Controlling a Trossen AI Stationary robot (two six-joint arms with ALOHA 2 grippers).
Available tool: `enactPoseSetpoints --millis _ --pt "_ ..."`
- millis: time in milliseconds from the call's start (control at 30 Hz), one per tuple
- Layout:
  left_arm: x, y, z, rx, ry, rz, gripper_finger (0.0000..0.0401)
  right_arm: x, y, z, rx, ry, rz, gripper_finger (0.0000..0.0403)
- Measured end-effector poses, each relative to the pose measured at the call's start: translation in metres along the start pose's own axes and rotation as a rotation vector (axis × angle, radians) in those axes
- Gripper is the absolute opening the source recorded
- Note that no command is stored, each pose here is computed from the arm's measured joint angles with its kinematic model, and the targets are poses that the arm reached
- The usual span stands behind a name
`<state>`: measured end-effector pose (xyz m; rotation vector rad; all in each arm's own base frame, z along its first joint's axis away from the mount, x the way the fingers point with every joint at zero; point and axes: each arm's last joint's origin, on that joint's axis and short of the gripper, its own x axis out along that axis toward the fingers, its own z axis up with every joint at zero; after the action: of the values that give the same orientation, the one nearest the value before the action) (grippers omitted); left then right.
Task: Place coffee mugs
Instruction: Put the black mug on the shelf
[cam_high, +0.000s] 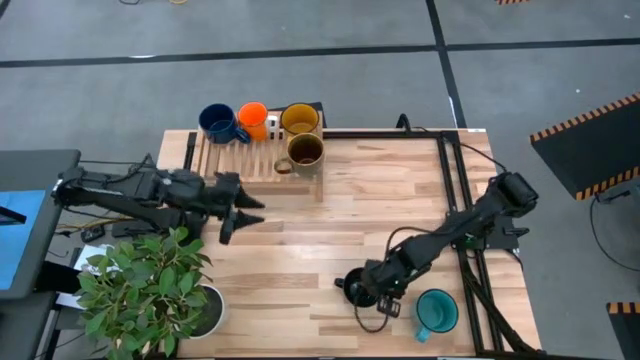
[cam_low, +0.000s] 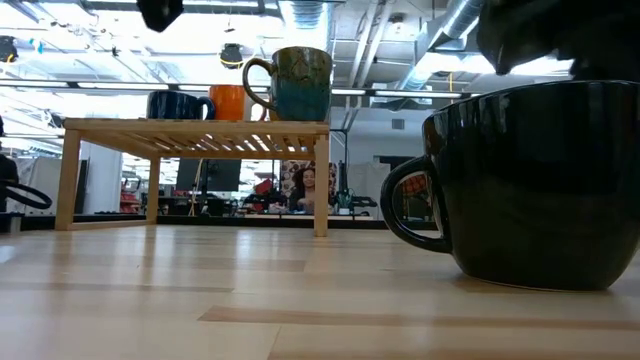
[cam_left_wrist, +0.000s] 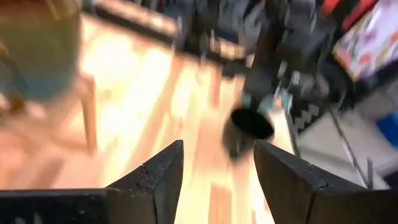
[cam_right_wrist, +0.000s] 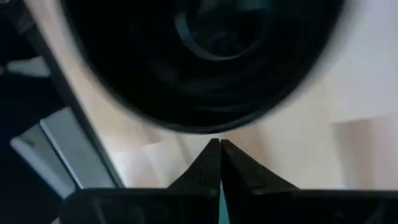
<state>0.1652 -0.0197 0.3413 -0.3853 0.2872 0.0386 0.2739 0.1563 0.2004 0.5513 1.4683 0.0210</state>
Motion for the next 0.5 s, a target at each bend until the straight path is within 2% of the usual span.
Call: enactPoseSetpoints --millis 200,267,500 --pt "0.016 -0.012 -0.026 0.033 0.221 -0.010 0.0181 0.014 0.012 0.017 -0.044 -0.084 0.135 0.0016" --pt "0.023 -0.016 -0.031 0.055 0.257 -0.016 0.0181 0.017 0.011 0.028 -0.042 -0.122 0.164 0.0021" --pt "0.052 -0.021 -0.048 0.152 0.365 0.007 0.0181 0.030 -0.006 0.068 -0.076 -0.190 0.148 0.0018"
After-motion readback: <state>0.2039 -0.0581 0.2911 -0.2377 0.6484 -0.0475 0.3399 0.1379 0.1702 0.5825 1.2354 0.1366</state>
